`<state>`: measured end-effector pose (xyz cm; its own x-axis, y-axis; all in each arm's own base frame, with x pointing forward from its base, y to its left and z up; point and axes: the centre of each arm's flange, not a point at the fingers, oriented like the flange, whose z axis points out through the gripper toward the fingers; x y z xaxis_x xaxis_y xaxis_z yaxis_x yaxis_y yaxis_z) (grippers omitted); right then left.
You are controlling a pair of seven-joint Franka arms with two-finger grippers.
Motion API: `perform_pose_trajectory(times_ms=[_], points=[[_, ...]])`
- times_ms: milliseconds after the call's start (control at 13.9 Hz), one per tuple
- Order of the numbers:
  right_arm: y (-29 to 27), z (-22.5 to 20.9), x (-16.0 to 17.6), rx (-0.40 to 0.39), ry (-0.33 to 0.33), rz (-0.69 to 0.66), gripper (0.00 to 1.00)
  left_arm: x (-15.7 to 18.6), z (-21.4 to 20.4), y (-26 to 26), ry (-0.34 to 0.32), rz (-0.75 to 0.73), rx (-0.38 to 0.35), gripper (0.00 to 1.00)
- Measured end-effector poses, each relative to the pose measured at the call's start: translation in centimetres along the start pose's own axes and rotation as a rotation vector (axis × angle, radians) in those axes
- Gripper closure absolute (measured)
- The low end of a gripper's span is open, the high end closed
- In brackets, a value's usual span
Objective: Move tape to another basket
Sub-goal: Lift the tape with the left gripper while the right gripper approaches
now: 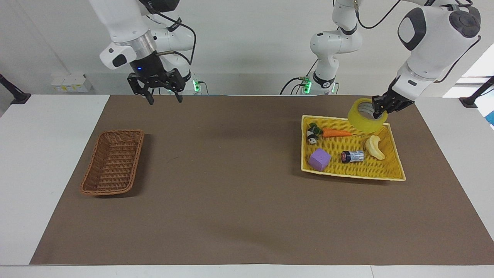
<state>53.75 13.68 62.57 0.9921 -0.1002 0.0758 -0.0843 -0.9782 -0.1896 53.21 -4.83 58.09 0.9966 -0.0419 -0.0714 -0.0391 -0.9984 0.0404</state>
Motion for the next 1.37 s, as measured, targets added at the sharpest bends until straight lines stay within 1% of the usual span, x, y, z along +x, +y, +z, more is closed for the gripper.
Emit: perform_pose_trajectory(times_ms=[72, 216, 360, 505, 577, 649, 721, 793, 1009, 1369], points=[[-2.4, 0.8, -0.7, 0.030, -0.016, 0.005, 0.00, -0.3, -0.2, 1.9, 0.003, 0.029, -0.007, 0.78], [-6.5, 2.2, -2.1, 0.094, -0.056, 0.004, 0.00, -0.8, 0.0, 6.1, -0.007, 0.064, -0.066, 0.78], [-10.4, 4.1, -3.2, 0.140, -0.052, -0.005, 0.00, -1.5, 0.1, 10.2, -0.015, 0.074, -0.126, 0.78], [-14.1, 6.7, -4.4, 0.168, -0.049, -0.009, 0.00, -2.2, -0.1, 13.9, -0.009, 0.094, -0.203, 0.78], [-15.8, 7.9, -5.0, 0.195, -0.061, 0.001, 0.00, -2.5, -0.2, 15.3, -0.008, 0.104, -0.242, 0.78], [-17.0, 9.0, -5.4, 0.248, -0.079, 0.025, 0.00, -2.7, -0.3, 16.4, -0.008, 0.115, -0.274, 0.78], [-17.7, 10.0, -5.4, 0.320, -0.091, 0.063, 0.00, -3.0, -0.4, 17.5, -0.007, 0.129, -0.300, 0.78], [-17.5, 10.9, -5.3, 0.363, -0.102, 0.089, 0.00, -3.2, -0.6, 18.3, 0.003, 0.139, -0.309, 0.78], [-15.7, 10.9, -3.8, 0.461, -0.116, 0.108, 0.00, -3.8, -0.4, 19.8, 0.002, 0.164, -0.314, 0.78], [-13.9, 9.3, -2.0, 0.623, -0.138, 0.237, 0.00, -3.9, -0.2, 20.1, -0.004, 0.169, -0.316, 0.78]])
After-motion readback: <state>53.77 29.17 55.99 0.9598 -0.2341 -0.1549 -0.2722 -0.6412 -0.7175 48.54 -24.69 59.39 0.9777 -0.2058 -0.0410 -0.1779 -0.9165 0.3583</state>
